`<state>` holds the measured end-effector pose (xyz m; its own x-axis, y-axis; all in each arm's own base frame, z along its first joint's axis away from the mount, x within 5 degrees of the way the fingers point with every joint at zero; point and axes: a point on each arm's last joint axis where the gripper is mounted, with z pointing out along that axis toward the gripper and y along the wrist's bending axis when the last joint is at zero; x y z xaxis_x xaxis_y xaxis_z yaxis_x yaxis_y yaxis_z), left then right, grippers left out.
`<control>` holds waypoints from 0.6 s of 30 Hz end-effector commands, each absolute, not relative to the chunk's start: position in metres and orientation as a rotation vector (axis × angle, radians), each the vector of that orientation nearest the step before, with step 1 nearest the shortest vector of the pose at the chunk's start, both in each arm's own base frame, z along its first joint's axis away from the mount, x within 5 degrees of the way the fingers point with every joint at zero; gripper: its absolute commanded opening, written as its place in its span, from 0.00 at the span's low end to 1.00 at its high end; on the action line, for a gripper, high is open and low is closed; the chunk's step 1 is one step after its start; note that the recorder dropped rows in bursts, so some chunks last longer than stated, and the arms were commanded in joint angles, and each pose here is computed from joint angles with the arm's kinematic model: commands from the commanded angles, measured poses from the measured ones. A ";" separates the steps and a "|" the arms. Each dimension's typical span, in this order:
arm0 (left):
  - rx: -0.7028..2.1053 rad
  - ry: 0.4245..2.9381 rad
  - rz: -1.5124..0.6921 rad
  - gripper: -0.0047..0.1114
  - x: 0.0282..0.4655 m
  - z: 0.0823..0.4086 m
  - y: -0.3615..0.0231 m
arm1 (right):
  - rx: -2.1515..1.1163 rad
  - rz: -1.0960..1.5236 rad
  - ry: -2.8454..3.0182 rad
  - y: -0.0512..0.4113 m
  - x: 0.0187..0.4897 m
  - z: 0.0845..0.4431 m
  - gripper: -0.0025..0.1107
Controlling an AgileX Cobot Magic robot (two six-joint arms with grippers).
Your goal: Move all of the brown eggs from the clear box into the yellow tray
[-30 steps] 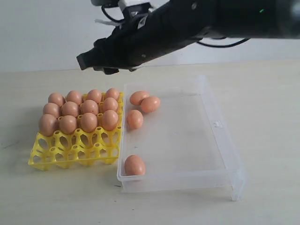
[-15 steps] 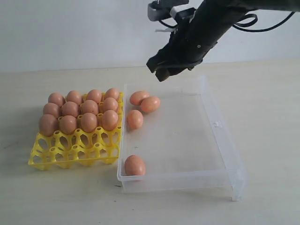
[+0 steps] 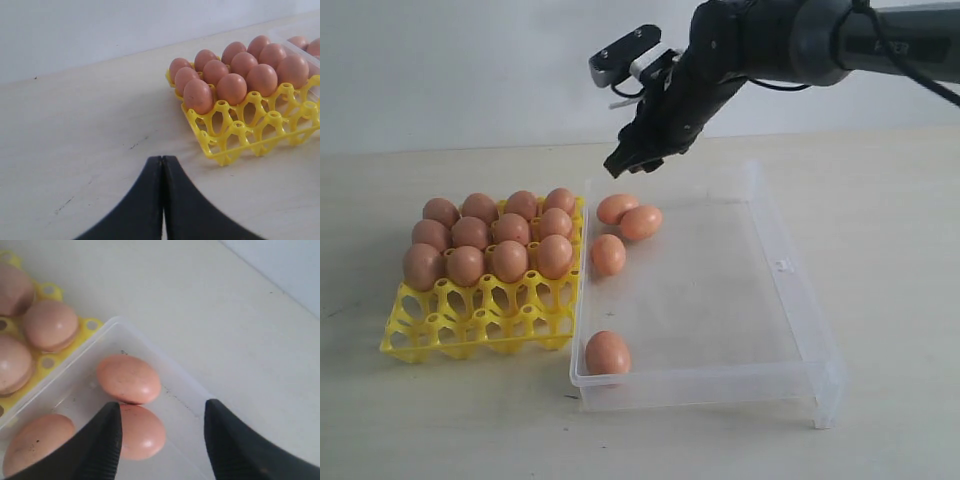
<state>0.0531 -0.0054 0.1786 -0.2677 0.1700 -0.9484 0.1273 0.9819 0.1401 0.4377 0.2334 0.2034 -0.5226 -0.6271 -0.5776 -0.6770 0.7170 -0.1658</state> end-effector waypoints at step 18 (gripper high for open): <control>0.217 1.831 0.038 0.04 0.053 0.181 -0.006 | -1.166 0.053 2.373 0.252 0.436 0.133 0.61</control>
<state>0.0531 -0.0054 0.1786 -0.2677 0.1700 -0.9484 0.1273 0.9819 0.1401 0.4345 0.2501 0.1372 -0.5132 -0.7345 -0.4440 -0.7520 0.6342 -0.1800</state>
